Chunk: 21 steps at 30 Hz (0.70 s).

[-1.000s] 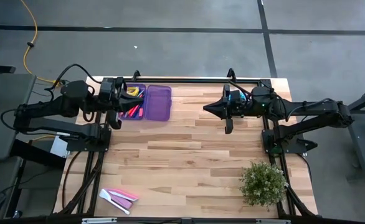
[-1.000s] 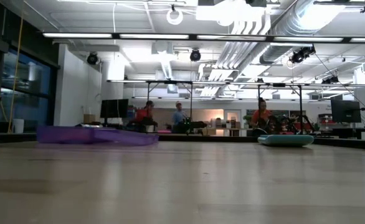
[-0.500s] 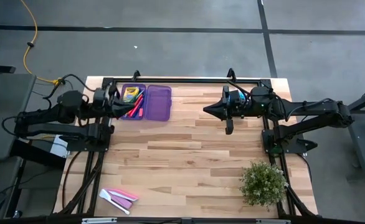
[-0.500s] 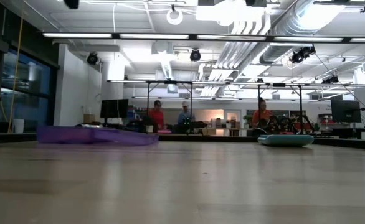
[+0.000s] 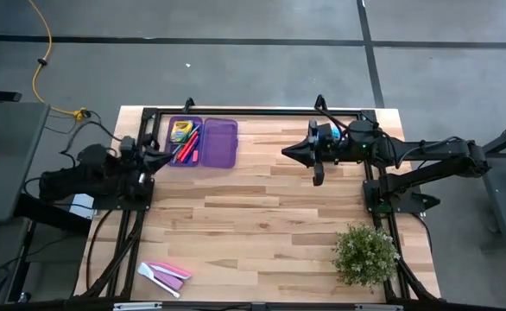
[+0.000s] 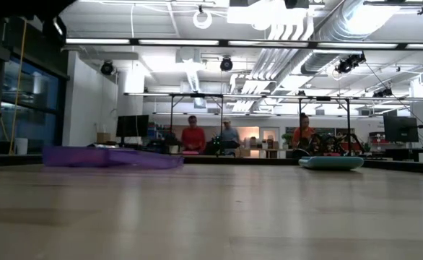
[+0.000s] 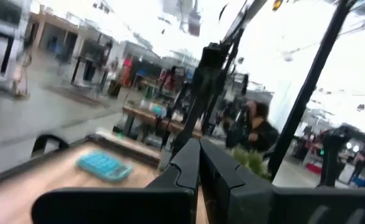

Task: Pack school essentials
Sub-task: Return to Home Position

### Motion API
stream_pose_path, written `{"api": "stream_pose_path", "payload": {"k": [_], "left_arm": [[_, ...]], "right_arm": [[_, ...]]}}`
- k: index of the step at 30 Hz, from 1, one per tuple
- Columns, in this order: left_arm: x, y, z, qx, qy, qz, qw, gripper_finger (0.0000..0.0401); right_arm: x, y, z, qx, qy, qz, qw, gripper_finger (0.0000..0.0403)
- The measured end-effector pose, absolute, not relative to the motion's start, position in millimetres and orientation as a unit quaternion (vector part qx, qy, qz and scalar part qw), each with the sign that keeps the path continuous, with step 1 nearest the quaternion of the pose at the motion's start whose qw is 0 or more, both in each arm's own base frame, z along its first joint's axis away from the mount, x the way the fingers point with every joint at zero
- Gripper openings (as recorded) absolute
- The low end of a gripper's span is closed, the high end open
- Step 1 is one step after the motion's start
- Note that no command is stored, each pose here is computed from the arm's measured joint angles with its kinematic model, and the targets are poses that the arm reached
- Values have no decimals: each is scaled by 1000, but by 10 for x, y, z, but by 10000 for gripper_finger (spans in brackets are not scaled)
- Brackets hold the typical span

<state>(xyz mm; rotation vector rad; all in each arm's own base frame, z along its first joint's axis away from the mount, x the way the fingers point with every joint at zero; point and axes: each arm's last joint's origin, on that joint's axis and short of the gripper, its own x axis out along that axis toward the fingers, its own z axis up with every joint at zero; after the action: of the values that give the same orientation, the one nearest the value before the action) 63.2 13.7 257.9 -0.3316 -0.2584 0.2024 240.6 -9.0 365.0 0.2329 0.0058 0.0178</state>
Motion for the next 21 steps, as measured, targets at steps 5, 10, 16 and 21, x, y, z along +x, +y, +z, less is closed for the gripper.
{"api": "stream_pose_path", "payload": {"k": [5,10,16,21], "left_arm": [[723,147,2441,-174,-105,91,975,0],[777,159,2271,-180,-93,95,975,0],[889,184,1987,-197,-94,101,971,0],[949,202,1745,-222,-70,116,966,0]], "right_arm": [[2406,-90,3659,135,-2,10,991,0],[2406,-90,3665,144,-5,10,990,0],[2406,-91,3671,148,-8,10,989,0],[2406,-91,3671,148,-8,9,989,0]]}}
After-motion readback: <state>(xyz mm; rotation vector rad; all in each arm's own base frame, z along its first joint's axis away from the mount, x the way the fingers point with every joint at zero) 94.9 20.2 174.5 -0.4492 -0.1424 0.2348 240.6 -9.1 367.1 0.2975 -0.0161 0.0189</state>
